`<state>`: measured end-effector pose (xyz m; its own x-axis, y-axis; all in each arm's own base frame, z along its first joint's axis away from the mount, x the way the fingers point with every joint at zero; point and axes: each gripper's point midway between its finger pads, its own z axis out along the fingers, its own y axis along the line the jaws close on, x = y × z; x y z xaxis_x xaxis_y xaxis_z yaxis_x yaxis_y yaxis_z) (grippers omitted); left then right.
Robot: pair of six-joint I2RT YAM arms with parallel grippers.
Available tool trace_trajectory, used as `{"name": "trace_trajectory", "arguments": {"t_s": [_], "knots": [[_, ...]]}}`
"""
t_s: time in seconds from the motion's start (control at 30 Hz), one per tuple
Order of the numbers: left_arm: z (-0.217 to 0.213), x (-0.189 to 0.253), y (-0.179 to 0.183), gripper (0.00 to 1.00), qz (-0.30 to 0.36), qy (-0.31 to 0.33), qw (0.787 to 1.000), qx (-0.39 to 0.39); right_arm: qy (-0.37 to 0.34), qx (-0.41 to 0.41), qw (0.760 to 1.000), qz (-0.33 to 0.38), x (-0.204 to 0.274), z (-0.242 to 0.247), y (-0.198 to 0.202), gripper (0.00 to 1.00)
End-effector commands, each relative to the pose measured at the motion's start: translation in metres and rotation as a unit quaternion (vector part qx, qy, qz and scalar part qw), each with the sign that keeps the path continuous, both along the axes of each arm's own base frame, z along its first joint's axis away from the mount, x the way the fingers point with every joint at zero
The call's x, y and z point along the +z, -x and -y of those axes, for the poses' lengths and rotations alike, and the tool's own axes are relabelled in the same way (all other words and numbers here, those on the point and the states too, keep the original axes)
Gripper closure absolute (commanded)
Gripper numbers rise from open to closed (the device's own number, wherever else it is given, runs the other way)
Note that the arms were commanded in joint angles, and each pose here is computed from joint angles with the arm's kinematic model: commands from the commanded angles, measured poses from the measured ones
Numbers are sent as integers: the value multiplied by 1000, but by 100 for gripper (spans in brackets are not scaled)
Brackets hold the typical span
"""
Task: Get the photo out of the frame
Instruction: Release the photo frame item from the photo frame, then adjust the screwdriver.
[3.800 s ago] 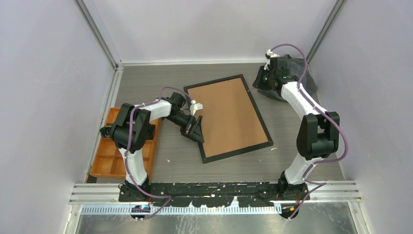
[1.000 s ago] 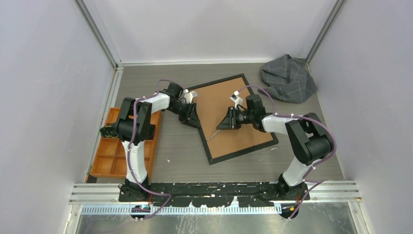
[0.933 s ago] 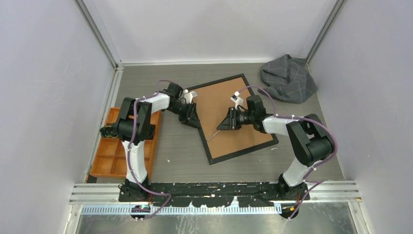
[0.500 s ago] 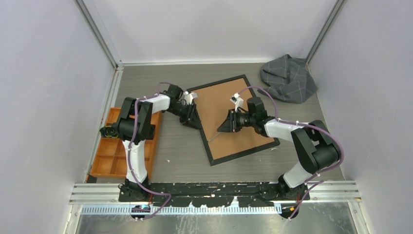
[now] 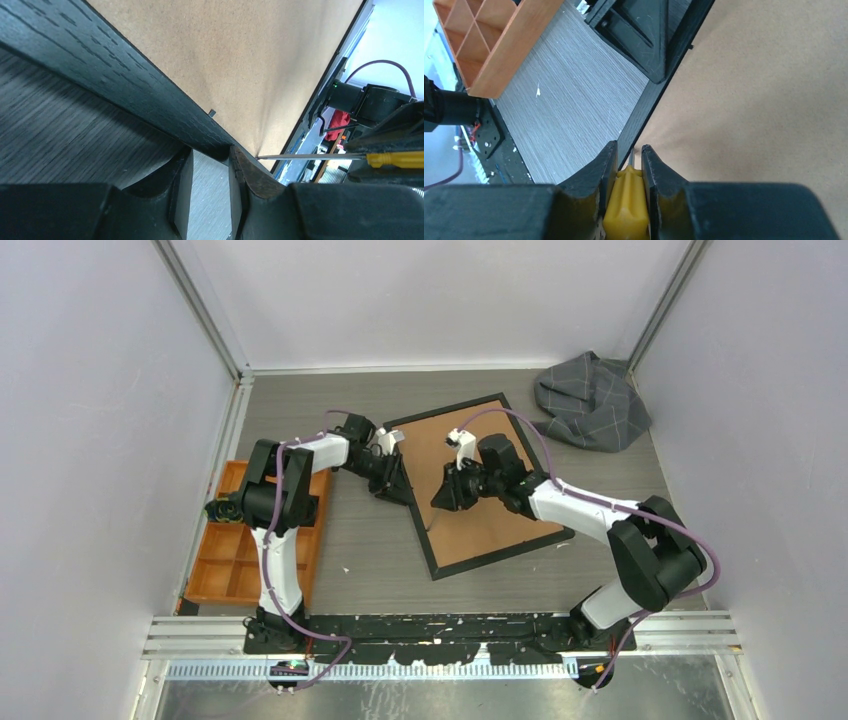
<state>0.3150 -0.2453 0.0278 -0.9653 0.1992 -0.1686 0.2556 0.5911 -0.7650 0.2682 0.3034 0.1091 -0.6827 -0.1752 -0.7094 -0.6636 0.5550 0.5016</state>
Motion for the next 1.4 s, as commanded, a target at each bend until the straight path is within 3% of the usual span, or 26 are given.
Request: {"name": "trace_trajectory", "arguments": {"t_s": [0.0, 0.23, 0.6, 0.77, 0.9, 1.13, 1.27, 1.37], "knots": [[-11, -56, 18, 80, -3, -86, 996, -20, -25, 93, 993, -63, 13, -36, 55, 99], [-12, -56, 16, 80, 2, -89, 996, -19, -73, 120, 987, -75, 53, -48, 64, 99], [-12, -54, 16, 80, 8, -91, 996, -16, -17, 134, 990, -37, 71, -84, 54, 99], [-8, -34, 8, 79, 16, -54, 998, -11, 20, 118, 993, -11, 65, -59, 37, 99], [-9, 1, -9, 65, 46, -15, 999, 5, -13, 30, 999, -14, 76, -12, -12, 99], [-12, 85, -36, 28, 167, 24, 986, 10, -98, -5, 995, 0, 113, 14, -31, 99], [-7, 146, -40, 4, 258, 75, 963, -8, -152, -25, 988, 10, 136, 25, -37, 99], [5, 191, -26, 0, 321, 163, 931, -57, -201, -46, 978, 5, 152, 38, -46, 99]]}}
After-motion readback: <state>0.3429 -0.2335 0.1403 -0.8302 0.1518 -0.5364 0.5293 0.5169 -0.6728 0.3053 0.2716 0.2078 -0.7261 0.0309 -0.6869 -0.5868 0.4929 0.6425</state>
